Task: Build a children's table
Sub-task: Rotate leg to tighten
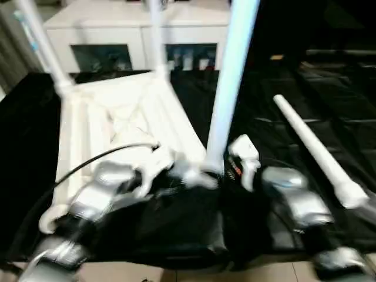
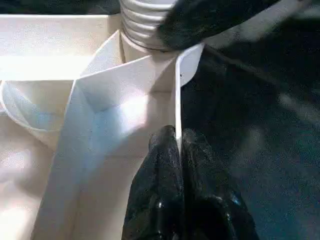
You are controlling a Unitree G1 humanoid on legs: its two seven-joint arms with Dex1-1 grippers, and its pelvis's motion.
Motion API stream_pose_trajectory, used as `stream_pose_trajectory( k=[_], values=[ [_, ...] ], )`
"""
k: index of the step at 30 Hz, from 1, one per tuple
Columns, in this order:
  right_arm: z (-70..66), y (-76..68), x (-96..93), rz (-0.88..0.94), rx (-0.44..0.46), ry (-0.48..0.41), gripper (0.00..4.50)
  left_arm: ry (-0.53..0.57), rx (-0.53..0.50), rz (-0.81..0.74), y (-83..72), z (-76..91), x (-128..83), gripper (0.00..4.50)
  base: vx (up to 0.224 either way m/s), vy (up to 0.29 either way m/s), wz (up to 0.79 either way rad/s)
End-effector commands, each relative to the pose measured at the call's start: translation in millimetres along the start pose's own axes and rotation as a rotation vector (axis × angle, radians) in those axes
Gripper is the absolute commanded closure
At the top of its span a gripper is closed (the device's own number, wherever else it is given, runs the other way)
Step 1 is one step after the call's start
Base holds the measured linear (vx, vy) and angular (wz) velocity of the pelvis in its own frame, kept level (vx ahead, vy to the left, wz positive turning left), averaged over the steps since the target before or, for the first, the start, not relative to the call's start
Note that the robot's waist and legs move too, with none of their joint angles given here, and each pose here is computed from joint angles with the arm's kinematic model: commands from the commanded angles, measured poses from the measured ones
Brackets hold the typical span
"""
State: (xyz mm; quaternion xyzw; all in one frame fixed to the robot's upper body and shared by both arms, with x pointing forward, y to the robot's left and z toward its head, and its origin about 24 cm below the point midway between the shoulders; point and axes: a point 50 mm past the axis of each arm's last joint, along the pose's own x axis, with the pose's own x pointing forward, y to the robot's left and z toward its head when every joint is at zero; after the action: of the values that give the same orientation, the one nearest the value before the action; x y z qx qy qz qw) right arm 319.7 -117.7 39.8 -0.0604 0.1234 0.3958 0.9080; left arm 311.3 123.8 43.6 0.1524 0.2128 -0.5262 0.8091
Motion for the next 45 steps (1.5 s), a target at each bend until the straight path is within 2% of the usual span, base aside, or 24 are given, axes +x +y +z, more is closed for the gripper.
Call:
stream_pose_trajectory(
  k=[1, 3, 6, 7, 15, 20, 22, 25, 26, 30, 32, 36, 39, 40, 42, 45],
  values=[
    [-10.4, -1.4, 3.0, -0.075, 0.046, 0.045, 1.8, -0.015, -0.03, 0.01, -1.5, -0.5, 6.1, 4.5, 0.0, 0.0, 0.0],
    [-11.3, 3.3, 17.8, -0.192, 0.103, 0.055, 1.8, -0.014, -0.085, 0.123, 4.1, 5.0, 21.4, 4.5, 0.0, 0.0, 0.0],
    [-12.1, 6.0, 27.6, -0.28, 0.131, 0.078, 1.8, -0.009, -0.141, 0.216, 7.9, 9.1, 32.2, 4.5, 0.0, 0.0, 0.0],
    [-13.8, 6.5, 34.0, -0.35, 0.138, 0.111, 1.8, -0.009, -0.186, 0.271, 9.1, 12.6, 40.2, 4.5, 0.0, 0.0, 0.0],
    [-12.8, 9.8, 47.7, -0.415, 0.145, 0.149, 1.8, -0.026, -0.221, 0.304, 5.1, 21.2, 57.0, 4.5, 0.0, 0.0, 0.0],
    [-9.1, 11.3, 51.7, -0.397, 0.176, 0.115, 1.8, -0.018, -0.205, 0.296, 5.5, 19.4, 57.0, 4.5, 0.0, 0.0, 0.0],
    [-9.1, 10.9, 51.9, -0.399, 0.181, 0.113, 1.25, -0.016, -0.204, 0.296, 5.8, 18.8, 56.6, 4.5, 0.0, 0.0, 0.0],
    [-7.5, 9.3, 51.2, -0.39, 0.192, 0.097, 1.05, -0.016, -0.195, 0.285, 6.0, 16.8, 53.8, 4.5, 0.0, 0.0, 0.0],
    [-5.6, 6.8, 49.8, -0.39, 0.192, 0.083, 0.83, -0.017, -0.18, 0.27, 5.6, 15.4, 51.8, 4.5, 0.0, 0.0, 0.0],
    [-2.1, -3.1, 43.3, -0.396, 0.183, 0.058, 0.67, -0.02, -0.162, 0.239, 4.8, 11.1, 46.6, 4.5, 0.0, 0.0, 0.0],
    [-1.3, -5.9, 41.3, -0.396, 0.181, 0.053, 0.41, -0.02, -0.162, 0.232, 4.8, 9.9, 45.2, 4.5, 0.0, 0.0, 0.0],
    [2.9, -16.5, 23.3, -0.303, 0.147, -0.008, 0.09, -0.035, -0.127, 0.183, 5.2, 7.4, 36.3, 4.5, 0.0, 0.0, 0.0],
    [4.0, -17.2, 18.9, -0.269, 0.143, -0.027, 0.03, -0.04, -0.126, 0.172, 5.4, 7.1, 34.6, 4.5, 0.0, 0.0, 0.0],
    [4.6, -20.4, 12.0, -0.253, 0.134, -0.045, 0.03, -0.042, -0.118, 0.166, 5.9, 6.2, 32.1, 4.5, 0.0, 0.0, 0.0],
    [4.5, -25.3, -6.0, -0.173, 0.076, -0.057, 0.03, -0.046, -0.091, 0.136, 6.3, 3.9, 24.8, 4.5, 0.0, 0.0, 0.0],
    [3.0, -26.2, -21.1, -0.067, -0.009, -0.035, 0.03, -0.055, -0.062, 0.099, 5.6, 3.1, 17.5, 4.5, 0.0, 0.0, 0.0]
  ],
)
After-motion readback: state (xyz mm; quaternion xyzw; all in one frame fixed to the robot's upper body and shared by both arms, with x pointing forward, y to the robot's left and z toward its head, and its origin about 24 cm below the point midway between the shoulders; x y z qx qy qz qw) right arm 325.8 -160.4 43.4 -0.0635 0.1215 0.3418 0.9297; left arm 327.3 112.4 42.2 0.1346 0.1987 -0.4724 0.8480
